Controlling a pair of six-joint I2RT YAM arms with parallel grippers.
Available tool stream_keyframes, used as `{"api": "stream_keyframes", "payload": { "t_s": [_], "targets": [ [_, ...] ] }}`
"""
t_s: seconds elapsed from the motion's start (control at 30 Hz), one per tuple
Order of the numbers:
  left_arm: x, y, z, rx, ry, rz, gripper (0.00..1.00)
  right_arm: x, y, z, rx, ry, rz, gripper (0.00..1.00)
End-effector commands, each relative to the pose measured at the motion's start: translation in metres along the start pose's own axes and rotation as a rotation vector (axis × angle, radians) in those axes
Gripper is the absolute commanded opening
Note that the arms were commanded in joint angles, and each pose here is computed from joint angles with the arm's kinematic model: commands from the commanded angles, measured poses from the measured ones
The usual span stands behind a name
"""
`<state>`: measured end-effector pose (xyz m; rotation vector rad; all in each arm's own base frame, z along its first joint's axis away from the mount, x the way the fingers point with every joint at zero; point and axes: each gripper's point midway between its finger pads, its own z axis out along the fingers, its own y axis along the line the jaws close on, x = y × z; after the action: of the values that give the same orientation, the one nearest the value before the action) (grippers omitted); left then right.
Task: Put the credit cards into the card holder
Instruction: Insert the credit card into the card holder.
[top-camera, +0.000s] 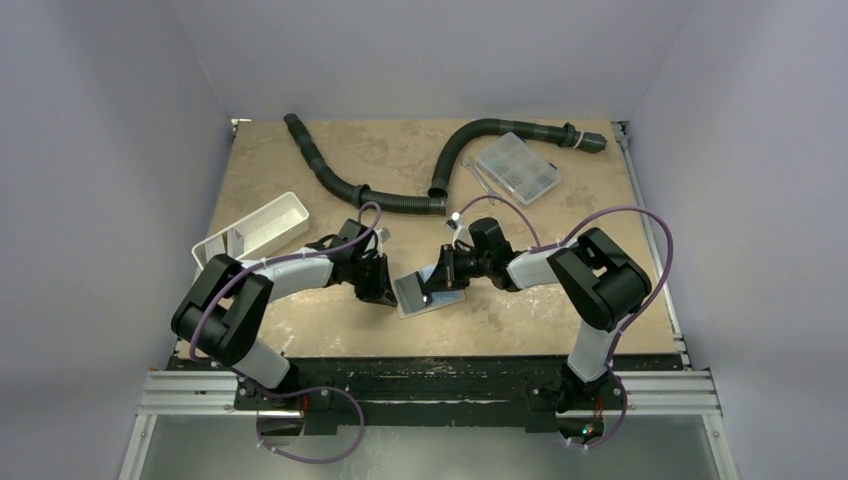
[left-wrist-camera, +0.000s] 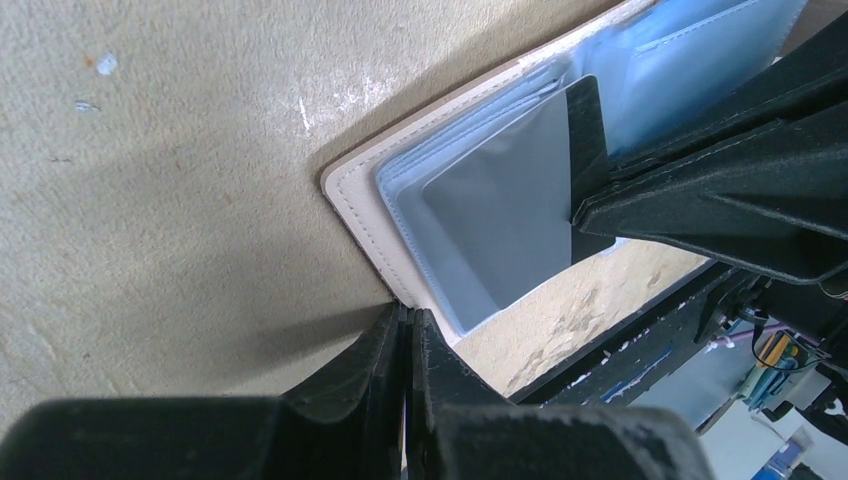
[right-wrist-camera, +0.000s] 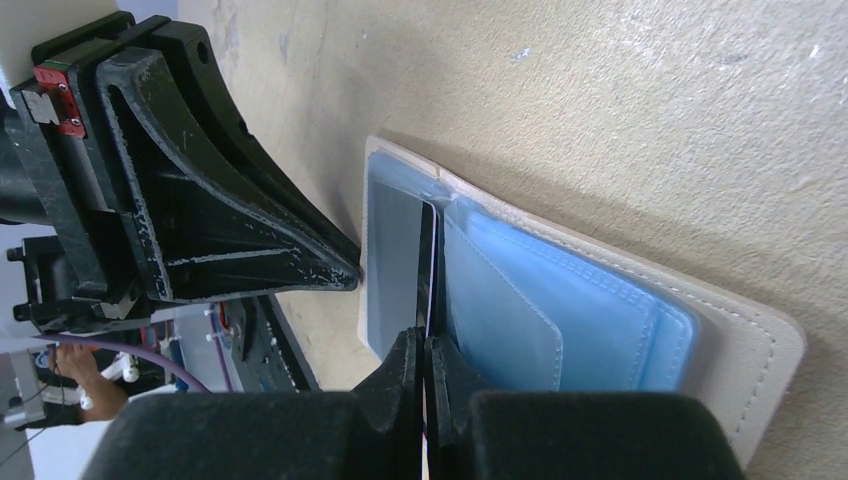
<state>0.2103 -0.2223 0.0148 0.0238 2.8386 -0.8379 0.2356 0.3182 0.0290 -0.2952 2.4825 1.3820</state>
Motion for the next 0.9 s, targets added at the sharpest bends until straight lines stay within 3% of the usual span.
{"api": "stream_keyframes", "payload": {
  "t_s": [0.0, 0.33, 0.47, 0.6, 0.7, 0.87],
  "targets": [
    [-0.013, 0.001, 0.009, -0.027, -0.049, 0.032, 0.04, 0.017, -0.005, 0.0, 0.03, 0.042, 0.012, 0.07],
    [-0.017, -0.024, 0.014, 0.057, -0.066, 0.01, 0.03, 0.022, 0.011, 0.01, 0.02, 0.01, 0.055, 0.09],
    [-0.021, -0.023, 0.01, 0.036, -0.077, 0.022, 0.03, 0.016, 0.005, -0.005, 0.065, -0.014, 0.025, 0.18],
    [-0.021, -0.017, 0.012, 0.006, -0.07, 0.023, 0.04, 0.016, -0.012, -0.022, 0.123, -0.022, 0.011, 0.36],
    [-0.018, -0.014, 0.015, 0.001, -0.061, 0.014, 0.04, 0.02, -0.021, -0.027, 0.161, -0.015, -0.018, 0.43],
    [-0.017, -0.024, 0.022, 0.05, -0.042, -0.004, 0.04, 0.028, -0.011, -0.018, 0.11, 0.001, -0.021, 0.41]
  ]
}}
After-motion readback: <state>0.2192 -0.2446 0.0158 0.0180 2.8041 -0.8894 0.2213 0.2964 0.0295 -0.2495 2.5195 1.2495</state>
